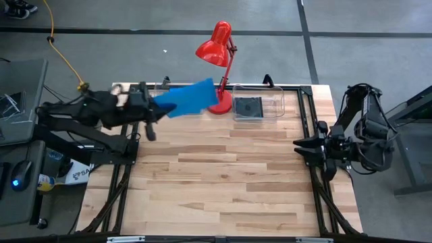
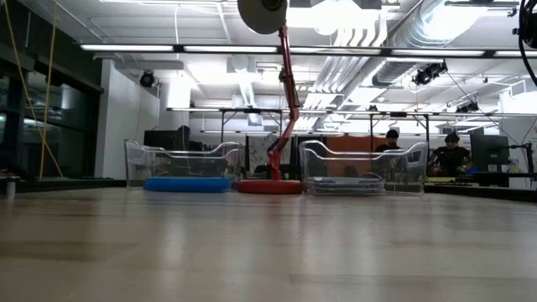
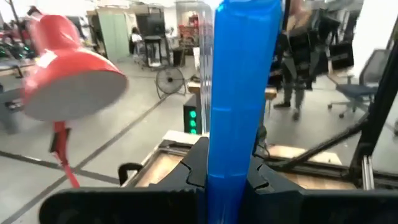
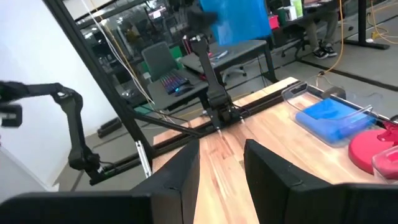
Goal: Pick & place jewel cases by type
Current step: Put the blue cd case into the left transparent bin
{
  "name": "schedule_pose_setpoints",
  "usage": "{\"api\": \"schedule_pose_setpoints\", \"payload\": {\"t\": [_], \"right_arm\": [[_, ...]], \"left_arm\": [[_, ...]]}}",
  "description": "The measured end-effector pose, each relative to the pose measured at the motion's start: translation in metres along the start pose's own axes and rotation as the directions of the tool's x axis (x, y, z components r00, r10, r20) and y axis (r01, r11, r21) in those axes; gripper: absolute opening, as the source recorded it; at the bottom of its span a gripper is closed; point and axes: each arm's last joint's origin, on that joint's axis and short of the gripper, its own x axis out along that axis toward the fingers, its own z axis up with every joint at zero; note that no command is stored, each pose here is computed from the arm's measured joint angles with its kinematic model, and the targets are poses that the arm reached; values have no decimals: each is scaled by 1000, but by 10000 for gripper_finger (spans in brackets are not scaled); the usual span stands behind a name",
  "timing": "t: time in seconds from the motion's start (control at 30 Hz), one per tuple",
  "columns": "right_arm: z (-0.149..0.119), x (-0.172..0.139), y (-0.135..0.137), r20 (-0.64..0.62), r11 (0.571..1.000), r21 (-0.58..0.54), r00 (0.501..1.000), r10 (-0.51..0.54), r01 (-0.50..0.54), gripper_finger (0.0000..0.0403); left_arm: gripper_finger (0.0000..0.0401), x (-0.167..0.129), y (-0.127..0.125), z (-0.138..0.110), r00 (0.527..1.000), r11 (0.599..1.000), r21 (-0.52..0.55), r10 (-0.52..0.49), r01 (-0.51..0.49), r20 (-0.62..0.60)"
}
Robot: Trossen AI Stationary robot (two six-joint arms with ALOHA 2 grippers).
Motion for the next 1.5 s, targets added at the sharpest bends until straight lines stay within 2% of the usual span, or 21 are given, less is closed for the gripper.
{"api": "schedule_pose_setpoints", "payload": {"t": [0.17, 0.33, 0.5, 0.63, 0.83, 1.0, 1.27, 1.4, 1.5], "right_arm": [[-1, 0, -1, -2, 1000, -24, 1000, -10, 10, 108], [-1, 0, -5, 68, 995, -47, 994, -90, 93, 108], [0, 0, -9, 146, 981, -68, 974, -172, 183, 108], [1, 5, -13, 170, 972, -33, 960, -222, 231, 108], [5, 17, -21, 197, 948, -17, 930, -309, 318, 108], [11, 28, -31, 236, 907, 4, 881, -410, 421, 108], [19, 44, -49, 258, 834, 38, 801, -540, 551, 108], [23, 51, -58, 237, 811, 49, 782, -576, 583, 108], [24, 56, -64, 210, 797, 38, 774, -597, 603, 108]], "left_arm": [[20, -26, 14, 3, 999, 999, -2, 50, -50, 5], [20, -42, 24, 4, 992, 992, 4, 126, -126, 16], [20, -53, 31, 6, 982, 978, 89, 186, -189, 40], [20, -56, 34, 7, 959, 944, 169, 281, -283, 40], [20, -66, 43, 10, 907, 865, 284, 417, -414, 54], [19, -84, 52, 21, 882, 824, 323, 461, -465, 95], [19, -119, 69, 42, 861, 784, 359, 482, -507, 165], [18, -127, 74, 50, 841, 752, 380, 512, -538, 176], [18, -131, 76, 55, 833, 747, 372, 519, -551, 192]]}}
